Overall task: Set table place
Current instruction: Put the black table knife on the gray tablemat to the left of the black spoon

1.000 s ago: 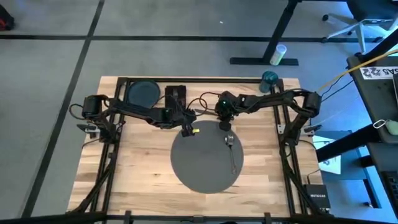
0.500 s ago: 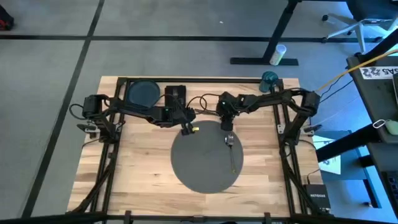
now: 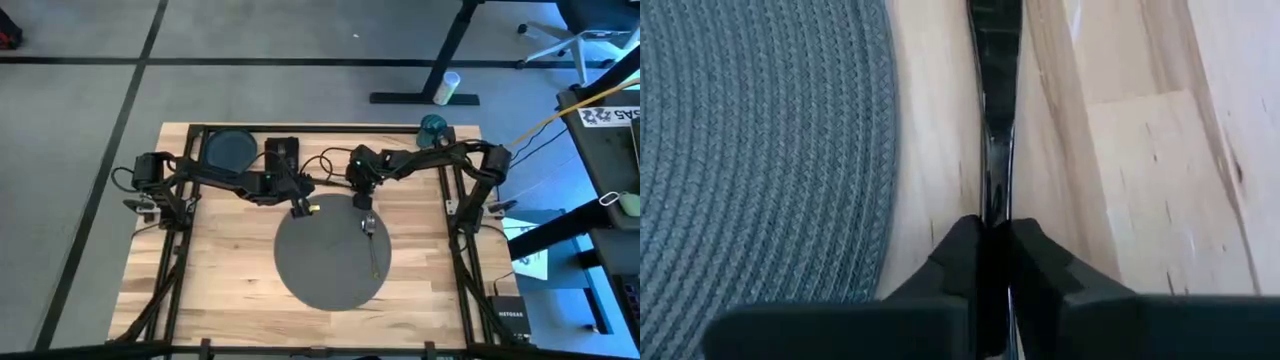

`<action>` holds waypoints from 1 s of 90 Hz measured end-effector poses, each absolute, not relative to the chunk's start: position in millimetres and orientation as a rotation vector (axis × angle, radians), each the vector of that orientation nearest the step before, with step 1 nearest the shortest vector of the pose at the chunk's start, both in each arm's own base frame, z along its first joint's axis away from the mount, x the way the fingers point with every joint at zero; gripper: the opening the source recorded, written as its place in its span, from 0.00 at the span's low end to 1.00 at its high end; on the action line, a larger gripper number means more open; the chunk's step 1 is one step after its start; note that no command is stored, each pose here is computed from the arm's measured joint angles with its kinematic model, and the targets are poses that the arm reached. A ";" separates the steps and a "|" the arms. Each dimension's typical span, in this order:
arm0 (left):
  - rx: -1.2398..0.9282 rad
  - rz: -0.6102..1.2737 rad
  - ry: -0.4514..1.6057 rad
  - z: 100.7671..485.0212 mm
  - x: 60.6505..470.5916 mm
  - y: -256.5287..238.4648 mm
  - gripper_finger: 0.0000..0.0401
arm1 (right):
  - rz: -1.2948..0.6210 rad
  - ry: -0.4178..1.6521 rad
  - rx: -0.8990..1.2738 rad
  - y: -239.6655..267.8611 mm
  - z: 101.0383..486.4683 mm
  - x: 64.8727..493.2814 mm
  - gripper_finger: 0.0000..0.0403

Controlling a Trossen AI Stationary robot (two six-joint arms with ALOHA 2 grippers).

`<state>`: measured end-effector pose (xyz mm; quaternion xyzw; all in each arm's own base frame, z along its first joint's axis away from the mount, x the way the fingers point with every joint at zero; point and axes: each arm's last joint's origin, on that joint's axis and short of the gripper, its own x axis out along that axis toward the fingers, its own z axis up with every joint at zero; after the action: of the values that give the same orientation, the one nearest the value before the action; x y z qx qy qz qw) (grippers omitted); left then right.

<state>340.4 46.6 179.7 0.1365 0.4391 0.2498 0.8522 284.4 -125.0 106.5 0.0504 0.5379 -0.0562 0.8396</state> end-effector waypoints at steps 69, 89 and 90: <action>0.292 0.525 0.968 177.5 337.0 48.4 0.00 | -0.207 1.121 0.000 -128.1 140.8 284.4 0.02; 0.256 0.507 0.979 176.9 335.2 62.0 0.00 | -0.226 1.250 -0.024 -125.9 136.8 274.5 0.11; 0.246 0.497 0.979 176.7 335.1 62.9 0.00 | -0.224 1.253 -0.025 -125.8 136.7 274.2 0.12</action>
<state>335.1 62.9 176.7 0.1168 0.4641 0.2357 0.8458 274.2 -125.8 136.7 -0.0117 0.5849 -0.1045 0.8043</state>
